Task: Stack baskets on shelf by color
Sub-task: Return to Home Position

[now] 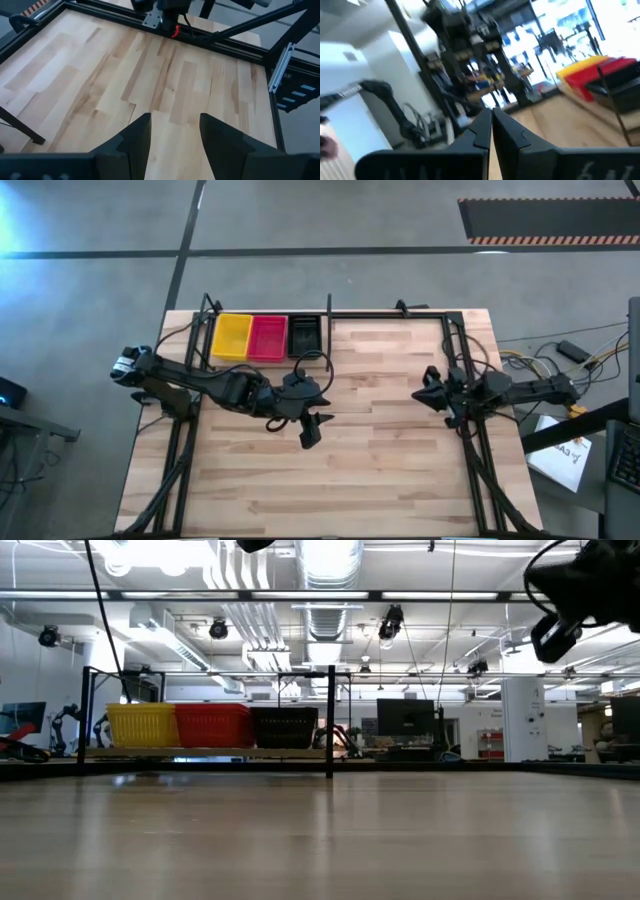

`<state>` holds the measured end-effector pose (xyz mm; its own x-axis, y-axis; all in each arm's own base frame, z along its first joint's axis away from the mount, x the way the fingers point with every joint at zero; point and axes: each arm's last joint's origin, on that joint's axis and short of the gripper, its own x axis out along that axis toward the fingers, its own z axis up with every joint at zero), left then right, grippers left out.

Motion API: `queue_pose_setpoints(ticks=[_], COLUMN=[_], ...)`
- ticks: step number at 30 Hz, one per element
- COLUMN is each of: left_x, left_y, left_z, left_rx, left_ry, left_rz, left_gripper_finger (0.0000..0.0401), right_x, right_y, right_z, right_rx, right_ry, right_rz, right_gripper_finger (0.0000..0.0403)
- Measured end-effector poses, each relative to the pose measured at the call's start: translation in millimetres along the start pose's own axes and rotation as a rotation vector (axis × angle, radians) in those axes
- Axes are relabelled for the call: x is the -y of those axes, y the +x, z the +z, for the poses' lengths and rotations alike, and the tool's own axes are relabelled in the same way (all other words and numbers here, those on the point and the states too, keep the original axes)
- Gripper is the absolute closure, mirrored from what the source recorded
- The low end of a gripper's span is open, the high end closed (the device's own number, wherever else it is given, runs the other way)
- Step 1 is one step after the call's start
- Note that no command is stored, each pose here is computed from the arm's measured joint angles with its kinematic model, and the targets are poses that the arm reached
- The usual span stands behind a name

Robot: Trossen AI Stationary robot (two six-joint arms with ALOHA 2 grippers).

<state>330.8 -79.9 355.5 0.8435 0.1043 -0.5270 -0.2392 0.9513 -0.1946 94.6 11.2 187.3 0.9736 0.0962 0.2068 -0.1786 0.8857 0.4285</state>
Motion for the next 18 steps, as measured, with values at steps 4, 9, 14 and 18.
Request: queue_pose_setpoints(ticks=[4, 9, 14, 18], left_x=[0.0, 0.5, 0.3, -0.4], left_y=[-0.1, -0.2, -0.4, -3.7], left_z=[0.1, 0.3, 0.0, 1.2], left_rx=[0.001, 0.002, -0.002, 0.002], left_ry=[0.000, -0.008, -0.024, -0.025], left_rz=[-0.001, -0.009, -0.008, -0.012], left_gripper_finger=[0.0248, 0.0248, 0.0248, 0.0248], right_x=[2.9, 10.2, 16.6, 21.7], right_y=[-0.6, -1.7, -2.2, -3.0], right_z=[-5.7, -12.7, -12.3, -9.4], right_rx=[-0.052, -0.126, -0.137, -0.116], right_ry=[-0.032, -0.079, -0.147, -0.192], right_rz=[-0.027, -0.102, -0.153, -0.204], right_gripper_finger=[0.0394, 0.0394, 0.0394, 0.0394])
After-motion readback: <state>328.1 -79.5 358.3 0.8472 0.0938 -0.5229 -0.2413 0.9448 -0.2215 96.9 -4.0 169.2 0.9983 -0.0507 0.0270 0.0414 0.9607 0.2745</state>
